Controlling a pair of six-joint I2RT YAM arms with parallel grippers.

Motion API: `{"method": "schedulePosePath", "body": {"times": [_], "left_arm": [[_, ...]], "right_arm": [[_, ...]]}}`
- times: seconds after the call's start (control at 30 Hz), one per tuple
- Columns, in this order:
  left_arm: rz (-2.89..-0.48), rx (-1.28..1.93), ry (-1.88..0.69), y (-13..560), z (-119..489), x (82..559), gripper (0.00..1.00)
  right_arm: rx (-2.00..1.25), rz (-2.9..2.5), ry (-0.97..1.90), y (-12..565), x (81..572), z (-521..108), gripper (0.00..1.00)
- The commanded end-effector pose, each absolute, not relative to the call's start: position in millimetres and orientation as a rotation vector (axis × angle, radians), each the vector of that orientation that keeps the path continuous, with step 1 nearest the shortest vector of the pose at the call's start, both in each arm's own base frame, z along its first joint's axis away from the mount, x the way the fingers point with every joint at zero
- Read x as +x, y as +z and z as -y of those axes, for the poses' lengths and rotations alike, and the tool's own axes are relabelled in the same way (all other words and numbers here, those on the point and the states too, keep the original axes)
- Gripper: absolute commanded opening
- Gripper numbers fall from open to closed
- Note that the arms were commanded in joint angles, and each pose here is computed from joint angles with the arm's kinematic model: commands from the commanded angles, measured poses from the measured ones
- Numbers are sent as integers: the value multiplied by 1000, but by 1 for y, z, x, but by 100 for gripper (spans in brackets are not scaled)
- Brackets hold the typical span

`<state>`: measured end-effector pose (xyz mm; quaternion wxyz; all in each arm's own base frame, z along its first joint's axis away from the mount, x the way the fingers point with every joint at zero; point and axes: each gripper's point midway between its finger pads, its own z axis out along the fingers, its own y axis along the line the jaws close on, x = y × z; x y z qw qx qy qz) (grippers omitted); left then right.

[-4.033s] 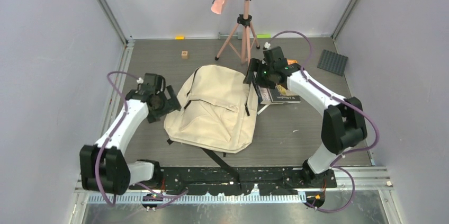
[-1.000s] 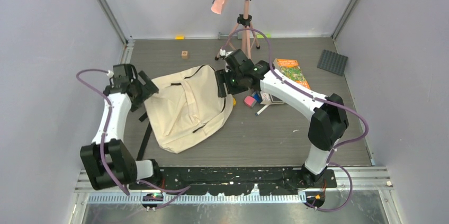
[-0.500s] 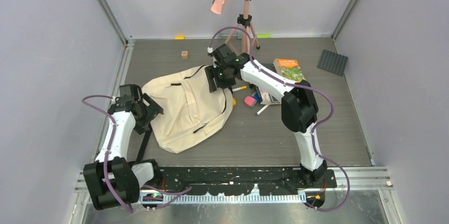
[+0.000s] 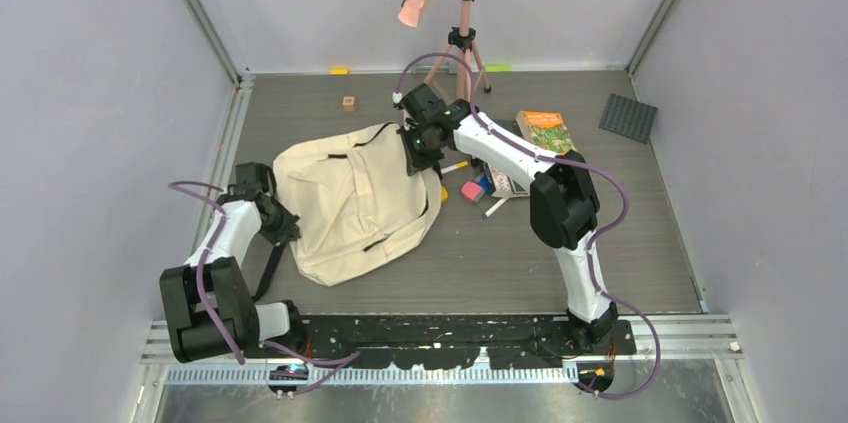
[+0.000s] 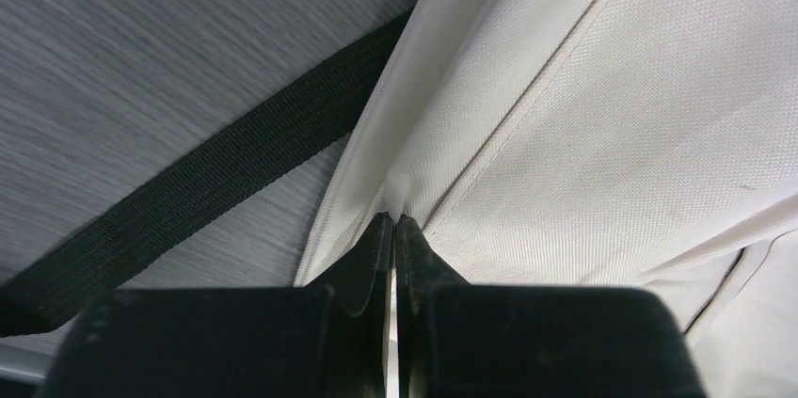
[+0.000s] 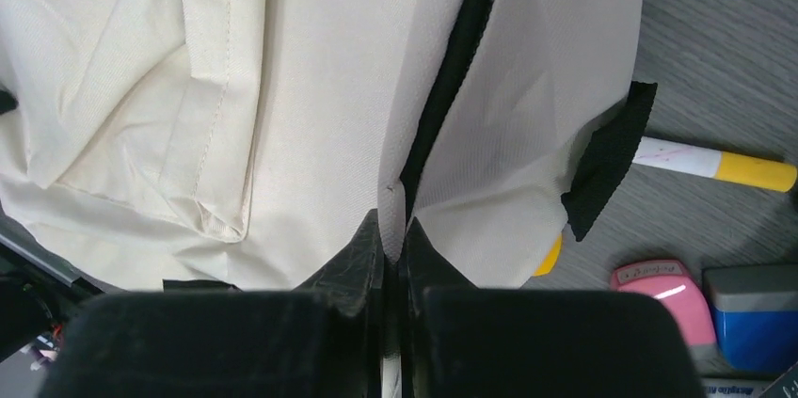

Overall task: Pack the student bag
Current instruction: Adjust the student bag at the center of the board.

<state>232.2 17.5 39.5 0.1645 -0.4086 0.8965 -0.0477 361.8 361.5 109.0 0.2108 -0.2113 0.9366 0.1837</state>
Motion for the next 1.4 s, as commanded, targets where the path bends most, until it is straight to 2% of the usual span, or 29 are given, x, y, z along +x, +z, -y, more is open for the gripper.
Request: {"method": "schedulePosePath", "body": {"times": [0.0, 0.37, 0.53, 0.63, 0.8, 0.93, 1.0, 1.03, 1.07, 1.1, 1.13, 1.17, 1.2, 1.27, 1.37], "left_arm": [[-2459, -1075, -152, 50, -28, 268, 0], [-2329, -880, -253, 109, -35, 352, 0], [-2279, -754, -352, 126, -28, 395, 0], [-2285, -665, -387, 124, -19, 412, 0], [-2373, -560, -427, 88, -2, 421, 0], [-2446, -548, -416, 68, 0, 414, 0], [-2449, -553, -396, 69, -2, 413, 0], [-2446, -551, -394, 73, -2, 413, 0], [-2439, -552, -394, 78, -3, 413, 8], [-2428, -556, -389, 85, -3, 413, 22], [-2411, -565, -377, 95, -5, 414, 42], [-2406, -577, -365, 101, -7, 412, 54], [-2396, -583, -355, 109, -8, 411, 62], [-2393, -606, -324, 122, -11, 402, 72], [-2380, -653, -265, 139, -17, 384, 78]], "right_arm": [[-606, -2538, 587, 155, 340, -362, 1], [-821, -2513, 644, 180, 271, -354, 1], [-835, -2488, 676, 189, 259, -352, 1], [-826, -2505, 690, 175, 252, -349, 4], [-796, -2557, 675, 145, 248, -346, 13], [-782, -2561, 671, 144, 250, -347, 22], [-771, -2541, 669, 151, 253, -347, 31], [-763, -2526, 662, 156, 255, -346, 38], [-760, -2516, 658, 160, 256, -346, 42], [-757, -2499, 646, 165, 258, -345, 50], [-756, -2491, 640, 170, 259, -344, 53], [-756, -2470, 628, 177, 261, -342, 59], [-758, -2472, 616, 180, 261, -340, 61], [-765, -2453, 599, 190, 262, -336, 65], [-785, -2438, 570, 201, 262, -330, 67]]}}
